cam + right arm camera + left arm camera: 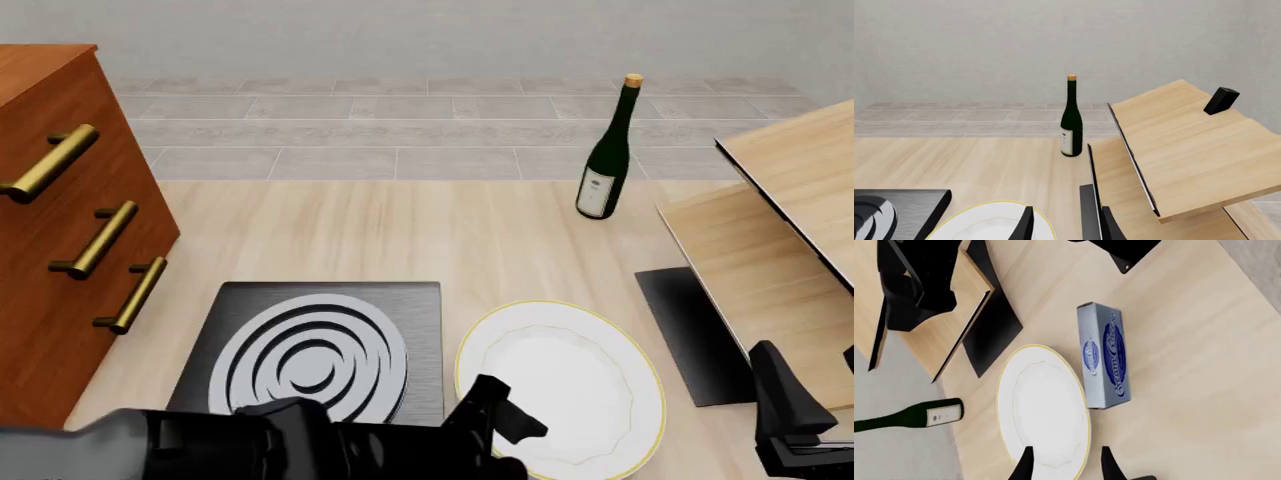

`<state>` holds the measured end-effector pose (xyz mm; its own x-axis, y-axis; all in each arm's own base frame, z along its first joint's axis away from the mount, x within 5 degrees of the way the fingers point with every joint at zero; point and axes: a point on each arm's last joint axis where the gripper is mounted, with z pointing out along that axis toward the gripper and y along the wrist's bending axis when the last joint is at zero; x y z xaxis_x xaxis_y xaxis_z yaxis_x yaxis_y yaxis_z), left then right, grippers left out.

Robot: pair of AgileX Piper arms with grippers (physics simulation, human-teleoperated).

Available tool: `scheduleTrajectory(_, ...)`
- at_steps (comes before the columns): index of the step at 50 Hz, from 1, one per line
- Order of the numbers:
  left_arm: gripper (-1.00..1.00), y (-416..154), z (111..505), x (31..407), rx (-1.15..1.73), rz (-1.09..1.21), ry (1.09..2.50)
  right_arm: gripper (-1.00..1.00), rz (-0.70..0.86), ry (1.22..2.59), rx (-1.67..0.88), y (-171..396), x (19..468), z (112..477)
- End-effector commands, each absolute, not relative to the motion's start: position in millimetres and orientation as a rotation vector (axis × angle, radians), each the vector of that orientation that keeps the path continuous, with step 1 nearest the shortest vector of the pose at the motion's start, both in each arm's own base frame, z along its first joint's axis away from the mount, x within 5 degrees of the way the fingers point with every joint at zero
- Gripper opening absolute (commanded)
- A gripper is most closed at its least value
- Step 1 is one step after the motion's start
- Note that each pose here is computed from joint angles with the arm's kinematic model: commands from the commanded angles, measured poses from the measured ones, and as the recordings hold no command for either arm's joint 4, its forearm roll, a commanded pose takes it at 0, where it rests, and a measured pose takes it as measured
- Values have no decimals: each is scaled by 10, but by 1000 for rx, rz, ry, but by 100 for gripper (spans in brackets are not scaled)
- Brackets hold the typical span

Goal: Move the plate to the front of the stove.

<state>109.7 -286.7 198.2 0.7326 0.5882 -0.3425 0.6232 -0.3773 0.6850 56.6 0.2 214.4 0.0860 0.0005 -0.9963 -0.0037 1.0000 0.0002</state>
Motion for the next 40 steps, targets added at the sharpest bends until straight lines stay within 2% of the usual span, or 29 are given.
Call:
scheduleTrajectory(1,100,-2911,1899,1142,2086,-47,929,100,3,1485,-3,2,566,2144)
scheduleTrajectory(40,100,-3046,1669,1238,2099,-39,949,100,2,1484,1,1,565,2144)
